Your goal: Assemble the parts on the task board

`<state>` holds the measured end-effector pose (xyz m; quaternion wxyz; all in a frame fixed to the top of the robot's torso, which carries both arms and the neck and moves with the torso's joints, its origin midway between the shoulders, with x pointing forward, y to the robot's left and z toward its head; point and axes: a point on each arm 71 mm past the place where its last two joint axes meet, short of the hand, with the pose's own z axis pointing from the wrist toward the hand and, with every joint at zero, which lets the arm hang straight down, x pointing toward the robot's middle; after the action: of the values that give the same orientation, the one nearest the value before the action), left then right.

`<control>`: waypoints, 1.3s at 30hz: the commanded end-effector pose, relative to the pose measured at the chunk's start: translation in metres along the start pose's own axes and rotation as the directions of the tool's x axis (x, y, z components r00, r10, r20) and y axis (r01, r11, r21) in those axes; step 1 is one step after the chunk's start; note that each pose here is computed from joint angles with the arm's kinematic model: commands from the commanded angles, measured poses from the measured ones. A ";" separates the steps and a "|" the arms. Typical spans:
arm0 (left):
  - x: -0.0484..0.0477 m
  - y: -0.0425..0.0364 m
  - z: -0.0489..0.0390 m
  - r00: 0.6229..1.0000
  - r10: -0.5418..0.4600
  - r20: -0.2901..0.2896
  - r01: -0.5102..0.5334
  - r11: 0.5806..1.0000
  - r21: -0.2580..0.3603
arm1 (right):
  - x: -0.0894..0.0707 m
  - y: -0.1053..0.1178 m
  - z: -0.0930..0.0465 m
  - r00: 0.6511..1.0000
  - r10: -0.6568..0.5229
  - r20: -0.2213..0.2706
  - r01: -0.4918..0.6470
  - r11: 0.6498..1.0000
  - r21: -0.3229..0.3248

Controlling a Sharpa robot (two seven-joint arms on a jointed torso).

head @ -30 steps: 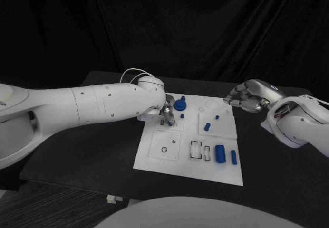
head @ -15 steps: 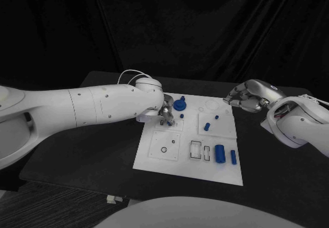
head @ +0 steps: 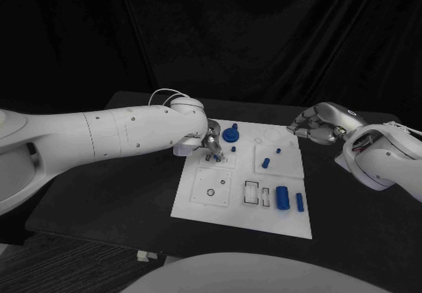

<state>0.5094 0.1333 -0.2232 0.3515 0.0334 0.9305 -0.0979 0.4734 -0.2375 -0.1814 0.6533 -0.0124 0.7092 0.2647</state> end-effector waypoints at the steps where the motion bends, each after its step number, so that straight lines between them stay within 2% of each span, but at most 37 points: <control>1: 0.0045 -0.0005 -0.0002 0.996 -0.027 -0.080 0.027 1.000 -0.002 | 0.001 -0.002 0.000 1.000 -0.003 -0.008 0.003 1.000 0.022; 15: 0.0015 0.0023 -0.0001 0.994 -0.047 -0.096 0.046 0.999 -0.013 | 0.001 -0.003 -0.001 1.000 -0.003 -0.011 0.003 1.000 0.026; 24: -0.0049 0.0006 -0.0017 0.995 -0.056 -0.083 0.056 0.998 -0.005 | 0.002 -0.002 0.000 1.000 -0.003 -0.013 0.003 1.000 0.026; 39: -0.0092 -0.0015 -0.0006 0.996 -0.075 -0.054 0.076 0.997 0.024 | 0.003 -0.002 0.000 1.000 -0.003 -0.017 0.003 1.000 0.027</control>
<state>0.5153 0.1361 -0.2188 0.3200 0.0061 0.9416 -0.1048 0.4738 -0.2371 -0.1834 0.6496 -0.0120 0.7135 0.2621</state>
